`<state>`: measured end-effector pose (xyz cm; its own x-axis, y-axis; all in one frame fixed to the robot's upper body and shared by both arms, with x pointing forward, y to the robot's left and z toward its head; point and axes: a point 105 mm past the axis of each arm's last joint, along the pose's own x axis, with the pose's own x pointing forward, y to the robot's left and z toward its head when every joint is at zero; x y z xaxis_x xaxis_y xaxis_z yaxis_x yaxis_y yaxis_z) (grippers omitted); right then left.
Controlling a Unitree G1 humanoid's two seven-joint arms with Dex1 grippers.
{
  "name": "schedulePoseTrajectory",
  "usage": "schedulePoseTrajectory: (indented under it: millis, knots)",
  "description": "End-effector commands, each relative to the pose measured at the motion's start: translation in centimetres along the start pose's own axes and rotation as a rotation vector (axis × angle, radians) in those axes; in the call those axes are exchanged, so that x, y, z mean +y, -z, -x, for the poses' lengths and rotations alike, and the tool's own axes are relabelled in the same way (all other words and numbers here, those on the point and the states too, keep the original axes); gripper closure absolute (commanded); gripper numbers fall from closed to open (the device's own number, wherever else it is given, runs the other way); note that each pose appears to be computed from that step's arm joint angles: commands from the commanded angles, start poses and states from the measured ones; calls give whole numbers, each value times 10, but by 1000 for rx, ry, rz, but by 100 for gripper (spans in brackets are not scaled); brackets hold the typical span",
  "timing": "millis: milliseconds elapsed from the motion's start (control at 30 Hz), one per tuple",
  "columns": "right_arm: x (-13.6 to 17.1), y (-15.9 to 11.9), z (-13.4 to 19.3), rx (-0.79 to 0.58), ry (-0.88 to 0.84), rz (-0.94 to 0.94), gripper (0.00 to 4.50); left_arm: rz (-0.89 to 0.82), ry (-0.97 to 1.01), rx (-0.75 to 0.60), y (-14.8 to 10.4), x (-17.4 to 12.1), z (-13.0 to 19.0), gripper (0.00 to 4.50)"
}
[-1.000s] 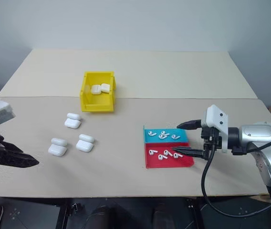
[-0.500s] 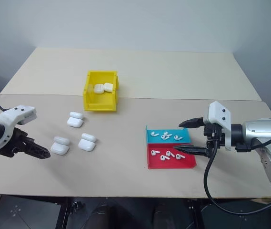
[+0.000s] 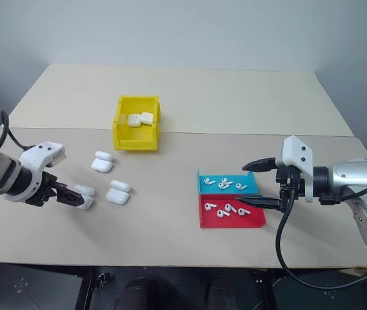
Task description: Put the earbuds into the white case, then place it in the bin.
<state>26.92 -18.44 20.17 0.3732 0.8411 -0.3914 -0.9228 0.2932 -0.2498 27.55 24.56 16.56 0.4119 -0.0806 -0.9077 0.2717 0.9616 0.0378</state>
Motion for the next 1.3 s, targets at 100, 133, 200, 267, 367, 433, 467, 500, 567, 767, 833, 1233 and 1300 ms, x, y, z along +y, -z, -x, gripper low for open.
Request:
schedulePoseTrajectory:
  millis: [100,133,200,267,367,433,467,500,567,767,833,1233,1300]
  knots:
    - [-3,-11,4,-28,24,47,0,-14,-15,-61,-13,-3,3,2]
    - [-3,-11,4,-29,24,47,0,-14,-16,-60,-12,-3,2,2]
    - [-3,-11,3,-31,24,47,0,-13,-26,-58,-11,-2,-1,2]
    - [-3,-10,2,-32,24,47,0,-7,-22,-58,-10,-2,-3,2]
    - [-1,-11,3,-34,25,48,0,-3,-9,-56,-8,-5,-8,2]
    - [-1,-11,4,-33,27,47,0,-5,-6,-53,-6,-6,-11,2]
    - [0,-11,4,-32,27,47,0,-2,-6,-50,-5,-6,-12,2]
    - [0,-11,5,-30,28,47,0,-3,-5,-51,-4,-6,-14,2]
    - [1,-11,5,-29,27,47,0,2,-9,-58,-3,-5,-17,2]
    - [2,-11,6,-26,29,39,0,4,-8,-77,-4,-6,-21,2]
    - [3,-11,6,-25,28,39,0,0,-8,-82,-5,-6,-21,2]
    - [3,-13,8,-22,32,43,0,15,-15,-111,-5,-3,-29,42]
    - [3,-13,7,-23,33,43,0,19,-21,-118,-5,-1,-30,95]
